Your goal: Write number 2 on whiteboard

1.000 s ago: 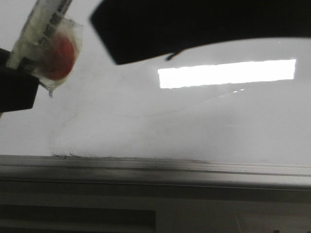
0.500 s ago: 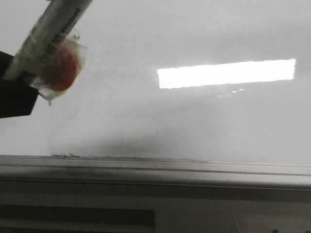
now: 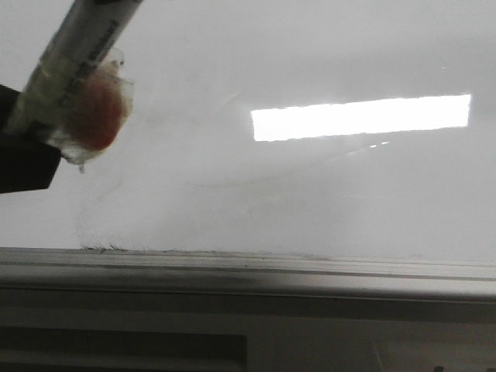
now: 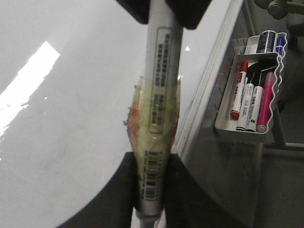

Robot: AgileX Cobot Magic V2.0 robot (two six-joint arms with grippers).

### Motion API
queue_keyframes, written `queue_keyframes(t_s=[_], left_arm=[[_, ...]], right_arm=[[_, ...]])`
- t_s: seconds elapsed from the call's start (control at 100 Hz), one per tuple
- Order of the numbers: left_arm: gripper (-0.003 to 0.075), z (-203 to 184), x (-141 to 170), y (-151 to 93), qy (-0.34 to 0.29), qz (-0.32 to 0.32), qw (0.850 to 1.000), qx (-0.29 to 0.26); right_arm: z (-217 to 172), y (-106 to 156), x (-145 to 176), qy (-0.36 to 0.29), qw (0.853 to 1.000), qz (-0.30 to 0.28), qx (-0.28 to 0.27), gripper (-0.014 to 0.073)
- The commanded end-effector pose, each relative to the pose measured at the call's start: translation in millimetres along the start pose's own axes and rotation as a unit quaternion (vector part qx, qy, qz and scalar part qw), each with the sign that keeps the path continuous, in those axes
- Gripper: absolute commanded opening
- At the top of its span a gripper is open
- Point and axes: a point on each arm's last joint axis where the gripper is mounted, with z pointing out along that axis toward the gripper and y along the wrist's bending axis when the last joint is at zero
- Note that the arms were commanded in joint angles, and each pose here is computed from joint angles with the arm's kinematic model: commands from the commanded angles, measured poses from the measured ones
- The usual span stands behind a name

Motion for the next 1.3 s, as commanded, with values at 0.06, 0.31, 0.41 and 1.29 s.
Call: queue_keyframes(t_s=[0.06,0.31,0.41,1.29], left_arm=[[0.0026,-1,-15,6,-0.04,-0.019,0.999,-0.008],[0.0394,-1,-14,6,-0.033,-0.021,0.999,-0.009],[0.0442,-6,-15,8,-0.044,-0.021,0.999,-0.019],[-0.0019,-74,-17,52,-0.147,-0.203,0.932,-0.261]], right_arm=[[-4,-4,-12,-0.021,1.0,-0.002,0.011,-0.0073],[-4,-5,-13,-0.029,0.999,0.029,0.014,-0.0072],[-4,-13,-13,-0.037,0.998,0.036,0.043,-0.0071],[-9,-76,-11,-0.017,0.985,0.072,0.154,-0.007]])
